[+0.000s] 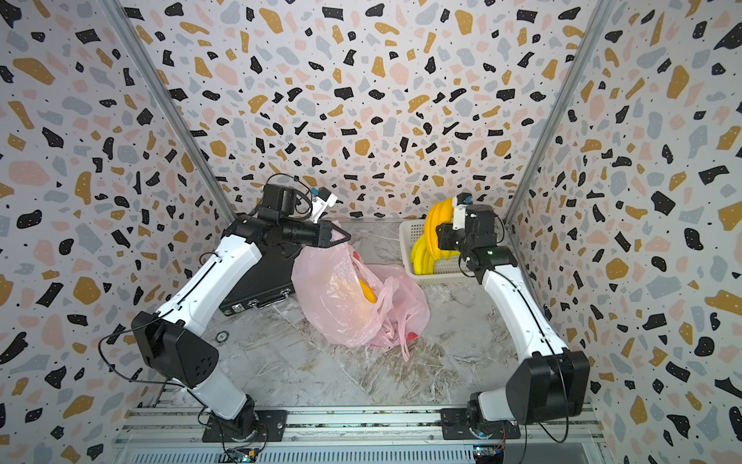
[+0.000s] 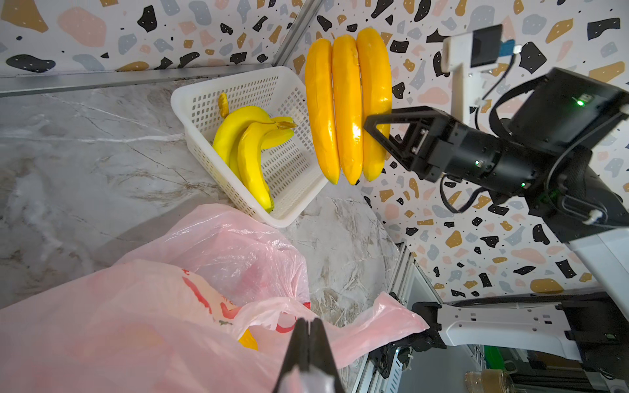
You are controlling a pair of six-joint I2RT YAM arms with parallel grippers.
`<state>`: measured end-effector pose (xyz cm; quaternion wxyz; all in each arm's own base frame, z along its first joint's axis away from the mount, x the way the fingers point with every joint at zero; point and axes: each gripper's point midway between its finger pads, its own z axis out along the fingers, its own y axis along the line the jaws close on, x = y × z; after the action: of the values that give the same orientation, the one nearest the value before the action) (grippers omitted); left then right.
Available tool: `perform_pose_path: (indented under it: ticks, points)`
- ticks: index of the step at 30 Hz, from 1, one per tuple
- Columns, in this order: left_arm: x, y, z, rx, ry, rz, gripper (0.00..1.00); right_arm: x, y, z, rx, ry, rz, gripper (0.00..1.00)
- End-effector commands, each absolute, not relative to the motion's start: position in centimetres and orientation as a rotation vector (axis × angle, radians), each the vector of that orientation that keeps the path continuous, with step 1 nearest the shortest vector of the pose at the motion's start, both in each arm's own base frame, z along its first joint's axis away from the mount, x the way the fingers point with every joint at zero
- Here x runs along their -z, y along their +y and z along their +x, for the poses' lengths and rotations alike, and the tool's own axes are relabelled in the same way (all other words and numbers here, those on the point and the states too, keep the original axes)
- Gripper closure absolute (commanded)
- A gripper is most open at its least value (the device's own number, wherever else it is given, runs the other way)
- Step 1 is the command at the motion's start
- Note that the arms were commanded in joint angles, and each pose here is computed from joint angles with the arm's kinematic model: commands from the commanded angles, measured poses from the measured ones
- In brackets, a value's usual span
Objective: Place the banana into a plastic bag & tie a knot
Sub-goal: Place the banana into the plastic bag.
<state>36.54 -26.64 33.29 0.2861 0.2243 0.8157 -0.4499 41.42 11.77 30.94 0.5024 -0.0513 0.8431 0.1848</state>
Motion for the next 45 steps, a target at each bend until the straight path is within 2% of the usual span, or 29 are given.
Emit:
perform_pose_path:
  ticks: [1, 7, 11, 17, 23, 33, 45]
  points:
    - [-34.0, -25.8, 35.6, 1.169, 2.158, 0.604, 1.0, -35.9, 16.4, 37.7, -0.65, 1.839, -0.251, 0.75]
    - [-34.7, -25.1, 34.5, 1.154, 2.141, 0.592, 1.0, -38.9, 21.7, 31.0, -0.804, 1.59, -0.443, 0.76]
    - [-35.8, -24.9, 33.6, 1.16, 2.121, 0.597, 1.0, -39.2, 23.7, 29.1, -0.836, 1.5, -0.49, 0.8]
    - [-36.8, -24.9, 32.3, 1.194, 2.1, 0.648, 1.0, -39.0, 26.6, 28.3, -0.876, 1.423, -0.539, 0.87]
    - [-36.4, -24.9, 32.6, 1.195, 2.118, 0.649, 1.0, -37.2, 28.7, 27.5, -0.867, 1.323, -0.552, 0.94]
    - [-37.7, -25.0, 32.5, 1.245, 2.085, 0.656, 1.0, -31.3, 31.0, 26.9, -0.68, 1.353, -0.617, 0.94]
    - [-38.0, -25.2, 33.0, 1.248, 2.103, 0.658, 1.0, -26.8, 31.9, 26.5, -0.436, 1.393, -0.745, 0.94]
